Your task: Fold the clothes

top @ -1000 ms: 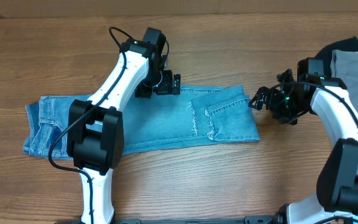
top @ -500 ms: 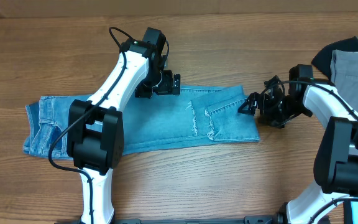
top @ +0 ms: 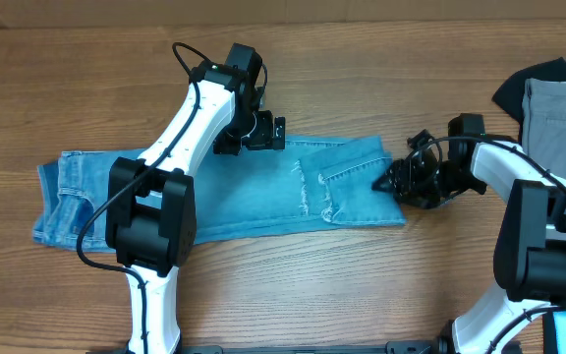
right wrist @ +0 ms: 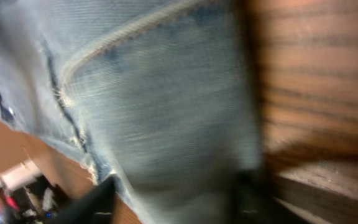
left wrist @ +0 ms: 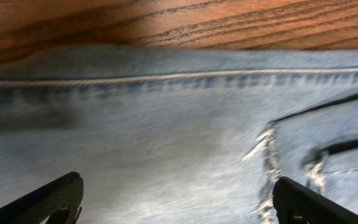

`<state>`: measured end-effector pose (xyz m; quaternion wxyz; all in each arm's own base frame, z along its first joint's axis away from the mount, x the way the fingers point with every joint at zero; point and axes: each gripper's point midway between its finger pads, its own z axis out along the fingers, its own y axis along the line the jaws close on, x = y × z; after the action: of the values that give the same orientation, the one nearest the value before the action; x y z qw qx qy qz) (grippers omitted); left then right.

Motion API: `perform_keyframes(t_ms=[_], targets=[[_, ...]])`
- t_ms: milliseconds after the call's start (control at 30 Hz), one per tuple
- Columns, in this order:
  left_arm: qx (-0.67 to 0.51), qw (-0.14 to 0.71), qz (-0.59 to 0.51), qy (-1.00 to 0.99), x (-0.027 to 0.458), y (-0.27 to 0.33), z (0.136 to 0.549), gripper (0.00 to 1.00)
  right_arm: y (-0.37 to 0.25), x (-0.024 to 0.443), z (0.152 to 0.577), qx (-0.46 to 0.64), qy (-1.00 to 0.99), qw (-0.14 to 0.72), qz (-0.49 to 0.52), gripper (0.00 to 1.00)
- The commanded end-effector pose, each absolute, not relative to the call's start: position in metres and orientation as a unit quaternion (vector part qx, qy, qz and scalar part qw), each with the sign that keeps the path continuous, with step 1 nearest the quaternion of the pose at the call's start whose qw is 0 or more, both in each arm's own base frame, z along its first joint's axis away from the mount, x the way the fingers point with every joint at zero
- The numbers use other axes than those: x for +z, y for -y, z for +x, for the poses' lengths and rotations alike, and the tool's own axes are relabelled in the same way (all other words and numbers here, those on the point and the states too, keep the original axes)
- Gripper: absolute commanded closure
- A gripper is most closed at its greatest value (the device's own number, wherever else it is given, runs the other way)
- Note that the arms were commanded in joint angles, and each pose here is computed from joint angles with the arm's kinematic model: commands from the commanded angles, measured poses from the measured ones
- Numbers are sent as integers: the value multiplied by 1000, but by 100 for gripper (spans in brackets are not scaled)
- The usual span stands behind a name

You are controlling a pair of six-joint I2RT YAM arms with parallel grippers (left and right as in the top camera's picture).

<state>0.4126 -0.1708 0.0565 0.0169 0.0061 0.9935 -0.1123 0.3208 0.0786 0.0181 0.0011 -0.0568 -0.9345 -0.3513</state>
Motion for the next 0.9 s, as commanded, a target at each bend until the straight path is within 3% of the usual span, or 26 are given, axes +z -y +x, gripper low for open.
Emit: perform_keyframes(t_ms=[0, 67, 200, 300, 500, 867], targets=[[-104, 12, 4, -994, 50, 171, 411, 0, -85, 10, 311, -358, 931, 25, -70, 61], [-104, 11, 4, -994, 50, 171, 411, 0, -85, 9, 315, -357, 930, 22, -80, 76], [-104, 12, 4, -994, 50, 171, 411, 0, -84, 9, 321, -356, 929, 16, -97, 82], [-104, 12, 4, -994, 50, 171, 411, 0, -83, 9, 323, -355, 930, 12, -96, 96], [-104, 12, 4, -994, 50, 171, 411, 0, -62, 0, 330, -290, 947, 9, -141, 96], [-104, 10, 4, -995, 50, 171, 410, 0, 11, 38, 329, -154, 957, -23, -244, 96]])
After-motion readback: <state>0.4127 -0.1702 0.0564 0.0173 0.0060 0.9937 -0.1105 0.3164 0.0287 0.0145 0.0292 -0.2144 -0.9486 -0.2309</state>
